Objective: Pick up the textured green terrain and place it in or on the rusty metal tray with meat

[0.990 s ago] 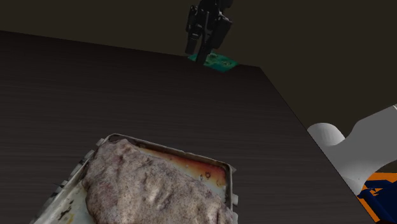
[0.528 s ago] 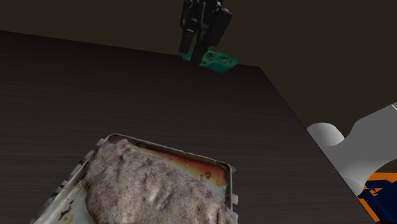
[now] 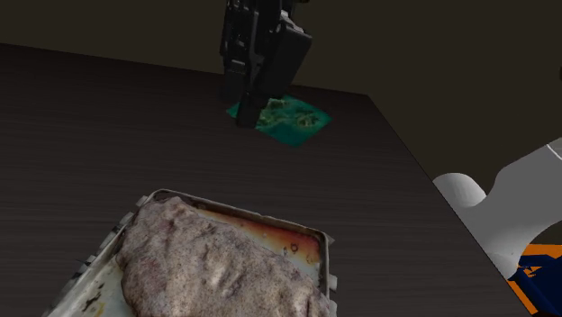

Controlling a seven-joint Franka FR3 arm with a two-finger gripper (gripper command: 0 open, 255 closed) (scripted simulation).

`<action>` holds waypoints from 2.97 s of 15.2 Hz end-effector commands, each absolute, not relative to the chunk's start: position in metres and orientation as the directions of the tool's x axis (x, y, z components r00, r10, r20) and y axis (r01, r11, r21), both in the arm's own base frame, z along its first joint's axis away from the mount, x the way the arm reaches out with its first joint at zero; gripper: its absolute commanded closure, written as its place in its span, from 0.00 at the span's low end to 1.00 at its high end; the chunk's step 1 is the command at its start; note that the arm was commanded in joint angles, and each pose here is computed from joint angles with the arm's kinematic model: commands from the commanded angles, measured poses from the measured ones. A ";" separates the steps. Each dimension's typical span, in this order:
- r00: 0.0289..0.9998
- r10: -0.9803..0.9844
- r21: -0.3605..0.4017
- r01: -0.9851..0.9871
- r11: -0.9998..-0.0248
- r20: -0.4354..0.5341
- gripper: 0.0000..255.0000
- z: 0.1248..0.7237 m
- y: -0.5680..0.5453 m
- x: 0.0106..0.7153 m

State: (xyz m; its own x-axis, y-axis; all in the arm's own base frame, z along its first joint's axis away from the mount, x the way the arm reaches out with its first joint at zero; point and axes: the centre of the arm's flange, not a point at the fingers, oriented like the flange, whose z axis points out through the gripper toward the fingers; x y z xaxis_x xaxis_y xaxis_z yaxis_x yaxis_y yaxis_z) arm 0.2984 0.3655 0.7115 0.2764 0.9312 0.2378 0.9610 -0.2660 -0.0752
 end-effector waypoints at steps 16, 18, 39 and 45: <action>0.278 0.931 -0.076 0.961 -0.268 0.238 1.00 0.694 0.490 0.219; 0.278 0.931 -0.076 0.961 -0.268 0.238 1.00 0.684 0.490 0.219; 0.278 0.931 -0.076 0.961 -0.268 0.238 0.00 0.635 0.490 0.218; 0.278 0.931 -0.076 0.961 -0.268 0.238 0.00 0.683 0.478 0.219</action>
State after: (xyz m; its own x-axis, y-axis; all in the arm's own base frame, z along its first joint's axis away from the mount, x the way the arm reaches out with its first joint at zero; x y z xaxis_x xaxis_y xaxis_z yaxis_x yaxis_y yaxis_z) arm 0.2183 0.4805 0.6790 0.2782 0.9303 0.2390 0.9605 -0.2678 -0.0757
